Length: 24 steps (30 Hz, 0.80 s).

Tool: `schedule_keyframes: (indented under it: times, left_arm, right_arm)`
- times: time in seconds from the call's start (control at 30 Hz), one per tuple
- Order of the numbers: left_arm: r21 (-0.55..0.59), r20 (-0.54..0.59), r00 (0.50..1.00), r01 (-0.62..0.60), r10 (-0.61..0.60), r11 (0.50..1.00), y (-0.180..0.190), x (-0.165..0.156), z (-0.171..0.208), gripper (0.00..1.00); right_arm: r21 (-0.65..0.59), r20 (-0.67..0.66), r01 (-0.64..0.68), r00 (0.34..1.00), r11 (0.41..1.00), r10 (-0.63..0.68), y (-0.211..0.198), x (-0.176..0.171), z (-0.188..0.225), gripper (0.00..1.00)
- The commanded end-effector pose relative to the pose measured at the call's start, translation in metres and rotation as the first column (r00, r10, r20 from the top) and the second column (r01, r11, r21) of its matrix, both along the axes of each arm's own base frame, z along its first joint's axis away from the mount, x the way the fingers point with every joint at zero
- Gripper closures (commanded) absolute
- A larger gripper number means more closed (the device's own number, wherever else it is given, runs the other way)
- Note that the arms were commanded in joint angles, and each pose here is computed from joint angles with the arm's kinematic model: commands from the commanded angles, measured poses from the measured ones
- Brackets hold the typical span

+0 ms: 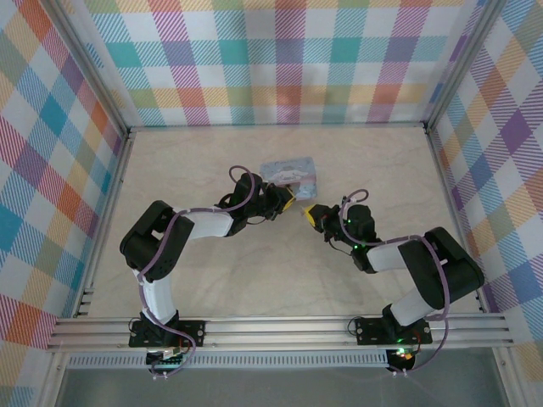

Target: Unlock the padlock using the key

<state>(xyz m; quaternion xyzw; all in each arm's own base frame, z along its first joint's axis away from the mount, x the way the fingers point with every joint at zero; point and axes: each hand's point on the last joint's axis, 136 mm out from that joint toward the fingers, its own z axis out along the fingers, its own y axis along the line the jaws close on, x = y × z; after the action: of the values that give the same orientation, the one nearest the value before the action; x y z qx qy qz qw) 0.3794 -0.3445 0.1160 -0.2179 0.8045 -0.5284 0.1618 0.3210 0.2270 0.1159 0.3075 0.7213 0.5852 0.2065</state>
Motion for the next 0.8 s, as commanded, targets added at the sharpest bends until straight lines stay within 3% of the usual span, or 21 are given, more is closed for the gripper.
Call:
schedule_keyframes:
  times: [0.0,0.77]
  left_arm:
    - [-0.056,0.031,0.999,0.025,-0.023,0.998,-0.01,-0.003,0.012,0.87]
    - [-0.07,0.027,0.999,0.021,-0.019,0.997,-0.012,-0.004,0.013,0.87]
  right_arm:
    - [0.03,0.086,0.003,0.996,1.0,-0.006,0.007,0.01,0.023,1.0]
    - [0.008,0.092,-0.008,0.996,1.0,0.007,0.017,0.021,0.017,1.0]
